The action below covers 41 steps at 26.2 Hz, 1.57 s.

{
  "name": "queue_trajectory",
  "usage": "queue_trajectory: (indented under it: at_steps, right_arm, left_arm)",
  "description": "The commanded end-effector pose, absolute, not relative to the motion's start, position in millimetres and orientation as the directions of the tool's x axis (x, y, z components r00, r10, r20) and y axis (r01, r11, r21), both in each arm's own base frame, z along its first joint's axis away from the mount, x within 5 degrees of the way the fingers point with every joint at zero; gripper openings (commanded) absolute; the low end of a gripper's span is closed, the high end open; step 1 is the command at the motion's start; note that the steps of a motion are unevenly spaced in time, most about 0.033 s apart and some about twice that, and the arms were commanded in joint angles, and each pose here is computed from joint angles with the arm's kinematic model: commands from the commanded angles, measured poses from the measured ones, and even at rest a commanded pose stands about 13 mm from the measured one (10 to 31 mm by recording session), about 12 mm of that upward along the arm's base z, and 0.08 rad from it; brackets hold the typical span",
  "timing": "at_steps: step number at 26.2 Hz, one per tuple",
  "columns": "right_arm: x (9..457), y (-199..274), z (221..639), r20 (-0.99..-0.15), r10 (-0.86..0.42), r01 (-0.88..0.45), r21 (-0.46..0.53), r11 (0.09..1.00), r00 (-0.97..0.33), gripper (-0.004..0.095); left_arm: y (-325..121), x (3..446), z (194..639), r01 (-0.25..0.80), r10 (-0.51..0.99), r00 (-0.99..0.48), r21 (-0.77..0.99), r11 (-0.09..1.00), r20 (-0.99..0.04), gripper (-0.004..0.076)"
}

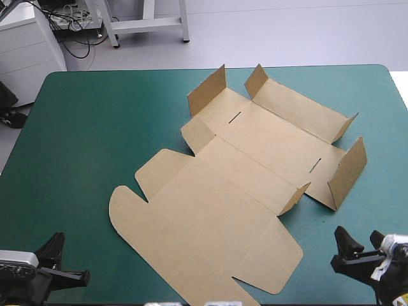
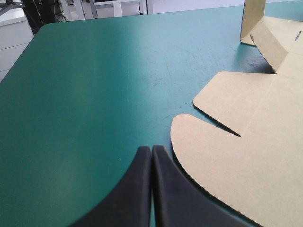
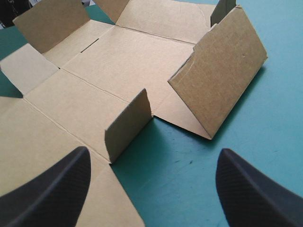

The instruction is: Fold the box

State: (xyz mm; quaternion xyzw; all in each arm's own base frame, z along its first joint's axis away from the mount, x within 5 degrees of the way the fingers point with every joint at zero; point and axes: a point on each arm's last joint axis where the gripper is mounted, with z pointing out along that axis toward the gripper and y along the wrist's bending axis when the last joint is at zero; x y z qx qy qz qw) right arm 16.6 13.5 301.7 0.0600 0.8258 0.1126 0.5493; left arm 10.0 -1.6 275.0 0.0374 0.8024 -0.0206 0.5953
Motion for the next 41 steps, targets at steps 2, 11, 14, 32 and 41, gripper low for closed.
queue_trajectory:
  at_steps: [2,11,14,32,41]
  right_arm:
    - [47.3,15.5,341.8,-0.815,0.412,0.029,0.439,0.898,-0.408,0.0684]
    - [153.5,26.0,360.0,-0.516,0.501,0.152,0.576,0.803,-0.694,0.0684]
    - [177.0,27.8,355.3,-0.445,0.498,0.181,0.583,0.792,-0.744,0.0684]
    - [239.6,62.7,289.5,-0.168,0.572,0.439,0.483,0.758,-0.803,0.0666]
    - [253.3,65.5,265.7,-0.099,0.570,0.482,0.427,0.765,-0.816,0.0532]
  left_arm:
    - [-2.2,6.7,287.6,0.097,0.018,-0.183,0.000,0.995,-0.983,-0.0032]
    - [-2.2,6.7,287.6,0.097,0.018,-0.183,0.000,0.995,-0.983,-0.0032]
    - [-2.2,6.7,287.6,0.097,0.018,-0.183,0.000,0.995,-0.983,-0.0032]
    - [-2.2,6.7,287.6,0.097,0.018,-0.183,0.000,0.995,-0.983,-0.0032]
    - [-2.2,6.7,287.6,0.097,0.018,-0.183,0.000,0.995,-0.983,-0.0032]
